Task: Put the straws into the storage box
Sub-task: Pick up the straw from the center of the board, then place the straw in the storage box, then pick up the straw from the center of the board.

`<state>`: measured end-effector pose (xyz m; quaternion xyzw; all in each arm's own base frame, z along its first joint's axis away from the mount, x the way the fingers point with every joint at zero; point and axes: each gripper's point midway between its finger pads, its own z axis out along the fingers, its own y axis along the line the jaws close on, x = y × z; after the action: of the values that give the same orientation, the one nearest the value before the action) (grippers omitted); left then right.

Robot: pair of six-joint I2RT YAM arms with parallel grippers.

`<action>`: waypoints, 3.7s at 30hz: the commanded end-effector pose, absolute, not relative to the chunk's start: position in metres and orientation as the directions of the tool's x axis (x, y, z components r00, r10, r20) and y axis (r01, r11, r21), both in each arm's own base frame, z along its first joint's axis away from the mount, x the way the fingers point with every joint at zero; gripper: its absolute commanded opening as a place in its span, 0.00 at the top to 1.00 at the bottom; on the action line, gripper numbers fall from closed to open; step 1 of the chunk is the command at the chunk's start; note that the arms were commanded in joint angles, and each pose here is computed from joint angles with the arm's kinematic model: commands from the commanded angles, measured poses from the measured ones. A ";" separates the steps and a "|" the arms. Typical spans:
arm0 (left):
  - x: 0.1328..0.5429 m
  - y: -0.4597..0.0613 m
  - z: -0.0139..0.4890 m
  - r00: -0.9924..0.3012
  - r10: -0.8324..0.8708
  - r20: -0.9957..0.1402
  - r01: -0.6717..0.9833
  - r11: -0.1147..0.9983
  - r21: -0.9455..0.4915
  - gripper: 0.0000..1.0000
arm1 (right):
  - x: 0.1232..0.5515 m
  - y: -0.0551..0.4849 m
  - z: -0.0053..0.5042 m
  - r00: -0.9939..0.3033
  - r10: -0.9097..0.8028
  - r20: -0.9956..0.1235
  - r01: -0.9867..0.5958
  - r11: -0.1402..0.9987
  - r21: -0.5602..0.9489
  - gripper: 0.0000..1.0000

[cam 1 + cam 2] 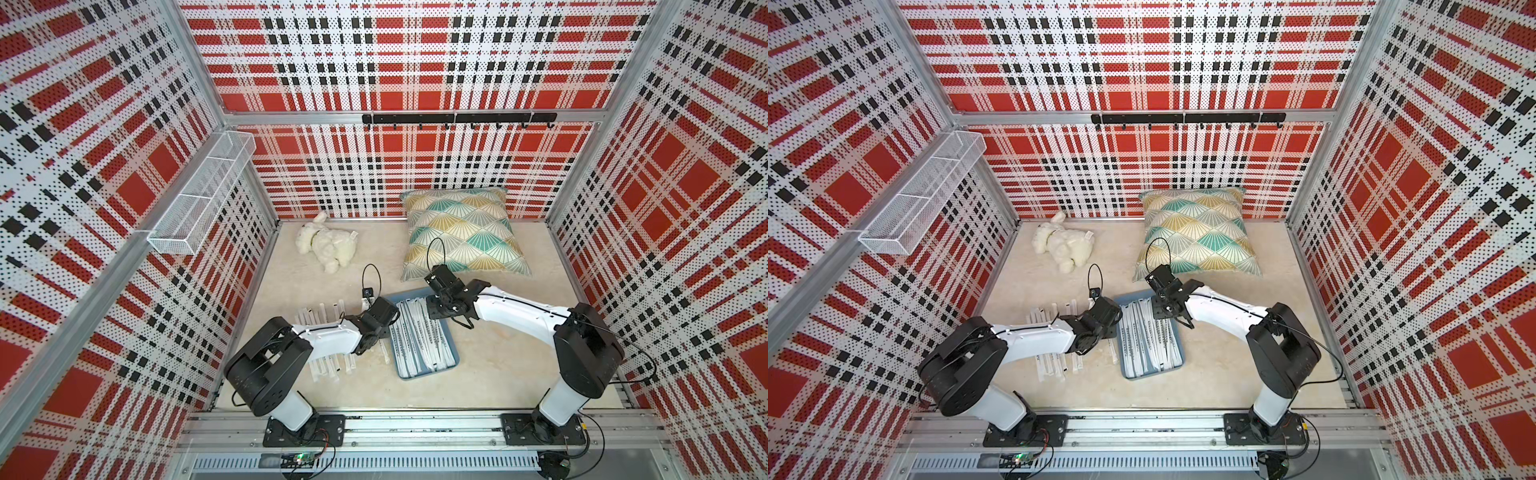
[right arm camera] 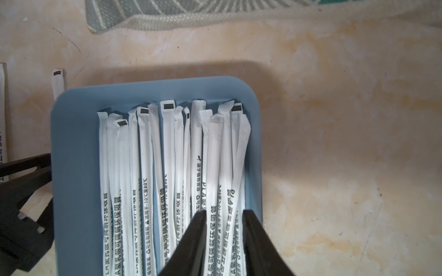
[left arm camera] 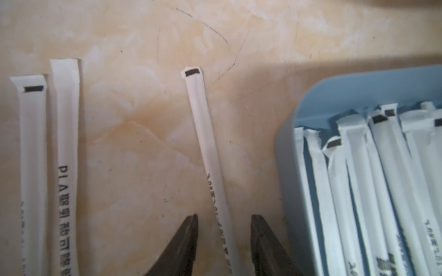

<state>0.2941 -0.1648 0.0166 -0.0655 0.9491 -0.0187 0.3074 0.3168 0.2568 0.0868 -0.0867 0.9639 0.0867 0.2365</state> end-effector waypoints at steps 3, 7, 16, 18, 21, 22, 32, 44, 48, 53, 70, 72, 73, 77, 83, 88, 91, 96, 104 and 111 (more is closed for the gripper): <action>0.277 -0.153 0.003 -0.841 -0.107 -0.531 -0.109 0.994 -0.028 0.79 | 0.320 0.257 0.102 -0.855 -0.113 -0.506 -0.217 0.965 0.150 0.67; 0.278 -0.142 0.010 -0.833 -0.128 -0.539 -0.138 0.990 -0.022 0.95 | 0.320 0.254 0.104 -0.853 -0.113 -0.509 -0.216 0.965 0.148 0.67; 0.297 -0.155 0.117 -0.666 -0.316 -0.676 -0.219 0.949 -0.228 1.00 | 0.322 0.230 0.105 -0.856 -0.081 -0.510 -0.176 0.974 0.139 0.68; 0.296 -0.190 0.137 -0.647 -0.351 -0.677 -0.180 0.933 -0.312 1.00 | 0.325 0.223 0.105 -0.857 -0.064 -0.511 -0.157 0.977 0.142 0.68; 0.294 -0.238 0.148 -0.640 -0.398 -0.657 -0.148 0.903 -0.403 1.00 | 0.327 0.217 0.108 -0.854 -0.048 -0.518 -0.143 0.979 0.146 0.68; 0.293 -0.252 0.148 -0.638 -0.411 -0.651 -0.135 0.892 -0.432 1.00 | 0.327 0.217 0.109 -0.854 -0.045 -0.519 -0.141 0.979 0.148 0.68; 0.285 -0.289 0.081 -0.697 -0.468 -0.544 -0.185 0.850 -0.494 1.00 | 0.323 0.219 0.104 -0.860 -0.037 -0.509 -0.144 0.975 0.171 0.68; 0.275 -0.275 0.042 -0.718 -0.491 -0.494 -0.252 0.845 -0.472 0.95 | 0.321 0.219 0.098 -0.864 -0.040 -0.503 -0.146 0.974 0.172 0.68; 0.275 -0.275 0.039 -0.726 -0.492 -0.481 -0.252 0.841 -0.479 0.85 | 0.322 0.218 0.098 -0.862 -0.043 -0.505 -0.147 0.975 0.167 0.68; 0.275 -0.277 0.044 -0.725 -0.493 -0.481 -0.243 0.837 -0.491 0.79 | 0.322 0.219 0.097 -0.863 -0.042 -0.503 -0.146 0.975 0.168 0.68; 0.293 -0.209 0.146 -0.591 -0.408 -0.696 -0.155 0.904 -0.398 0.56 | 0.310 0.214 0.085 -0.897 -0.097 -0.432 -0.202 0.958 0.204 0.62; 0.296 -0.188 0.151 -0.571 -0.406 -0.714 -0.164 0.908 -0.385 0.52 | 0.308 0.224 0.083 -0.903 -0.102 -0.418 -0.218 0.946 0.239 0.59; 0.298 -0.177 0.153 -0.559 -0.406 -0.723 -0.168 0.910 -0.380 0.51 | 0.307 0.229 0.081 -0.904 -0.110 -0.412 -0.227 0.942 0.246 0.59; 0.301 -0.141 0.154 -0.538 -0.406 -0.739 -0.191 0.912 -0.362 0.47 | 0.309 0.237 0.069 -0.910 -0.133 -0.393 -0.235 0.946 0.224 0.58; 0.303 -0.102 0.151 -0.517 -0.431 -0.739 -0.237 0.902 -0.361 0.47 | 0.313 0.228 0.051 -0.919 -0.121 -0.376 -0.195 0.967 0.164 0.64; 0.303 -0.087 0.142 -0.520 -0.445 -0.729 -0.269 0.895 -0.355 0.47 | 0.301 0.211 0.048 -0.929 -0.036 -0.368 -0.103 0.981 0.164 0.70; 0.300 -0.082 0.135 -0.525 -0.456 -0.718 -0.290 0.889 -0.353 0.43 | 0.291 0.198 0.050 -0.928 0.031 -0.371 -0.035 0.985 0.170 0.73; 0.297 -0.079 0.123 -0.545 -0.456 -0.704 -0.308 0.889 -0.338 0.40 | 0.273 0.178 0.049 -0.926 0.110 -0.360 0.053 0.985 0.163 0.77; 0.292 -0.070 0.095 -0.631 -0.429 -0.646 -0.343 0.901 -0.264 0.40 | 0.267 0.182 0.067 -0.924 0.113 -0.366 0.031 0.975 0.222 0.65; 0.278 -0.066 0.053 -0.707 -0.415 -0.572 -0.373 0.907 -0.196 0.55 | 0.287 0.201 0.105 -0.896 0.079 -0.437 -0.046 0.962 0.269 0.55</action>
<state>0.2859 -0.0696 0.0694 -0.2156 0.9137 -0.0439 0.3416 0.2804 0.1970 0.0880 0.0197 0.9694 0.1279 0.2088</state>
